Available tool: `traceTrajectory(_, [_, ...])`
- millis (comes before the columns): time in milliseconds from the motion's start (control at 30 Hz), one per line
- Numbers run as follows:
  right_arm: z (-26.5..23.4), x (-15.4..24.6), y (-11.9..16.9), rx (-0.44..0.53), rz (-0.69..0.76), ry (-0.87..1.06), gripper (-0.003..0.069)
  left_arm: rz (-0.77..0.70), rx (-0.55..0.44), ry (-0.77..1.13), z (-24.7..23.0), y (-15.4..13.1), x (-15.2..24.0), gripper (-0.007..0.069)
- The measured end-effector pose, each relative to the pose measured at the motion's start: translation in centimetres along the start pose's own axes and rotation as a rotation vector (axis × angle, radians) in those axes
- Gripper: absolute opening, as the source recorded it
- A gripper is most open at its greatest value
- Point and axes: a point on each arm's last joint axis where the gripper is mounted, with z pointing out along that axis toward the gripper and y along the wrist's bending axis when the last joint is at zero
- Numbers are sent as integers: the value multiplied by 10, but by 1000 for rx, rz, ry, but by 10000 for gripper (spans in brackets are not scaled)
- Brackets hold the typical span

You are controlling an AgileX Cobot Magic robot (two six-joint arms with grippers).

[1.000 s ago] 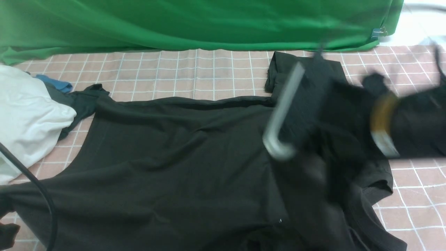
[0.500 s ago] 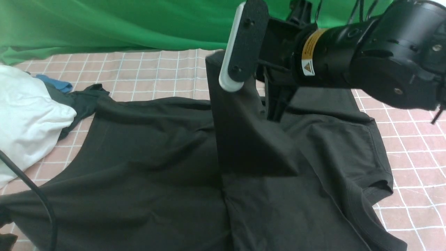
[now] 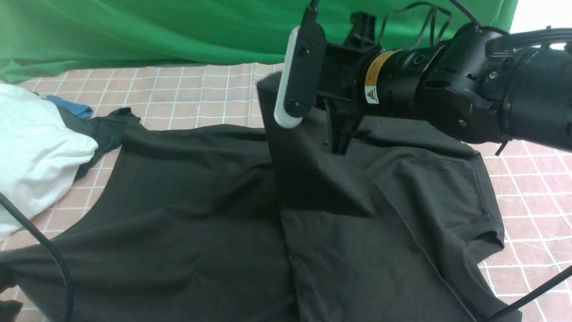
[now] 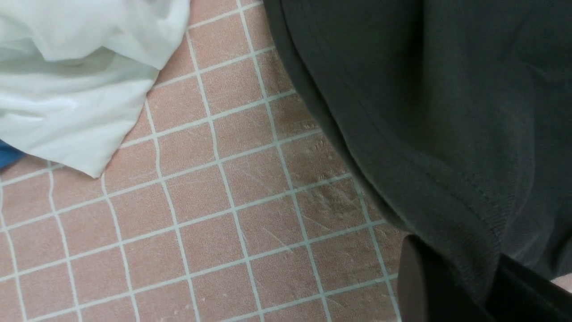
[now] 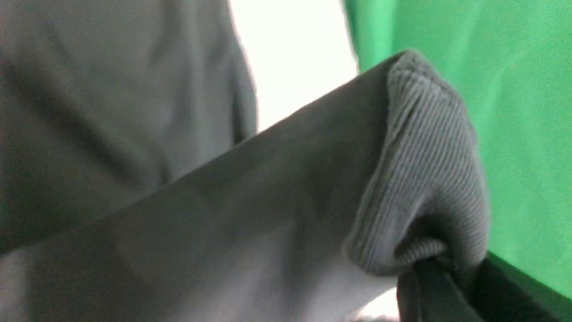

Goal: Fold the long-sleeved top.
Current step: Use the right arm to drag and place the cuff at thecentered position on the left edge of the fabric

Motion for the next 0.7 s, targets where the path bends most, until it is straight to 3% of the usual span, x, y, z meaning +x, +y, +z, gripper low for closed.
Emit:
traceTrajectory(267, [-4, -28, -3, 74, -44, -173, 97, -3, 3, 12, 0, 0, 1, 38])
traceTrajectory(500, [12, -36, 12, 50, -62, -211, 97, -1, 3, 14, 0, 0, 1, 38])
traceTrajectory(700, [58, -21, 45, -22, -75, -195, 97, -1, 3, 13, 0, 0, 1, 38])
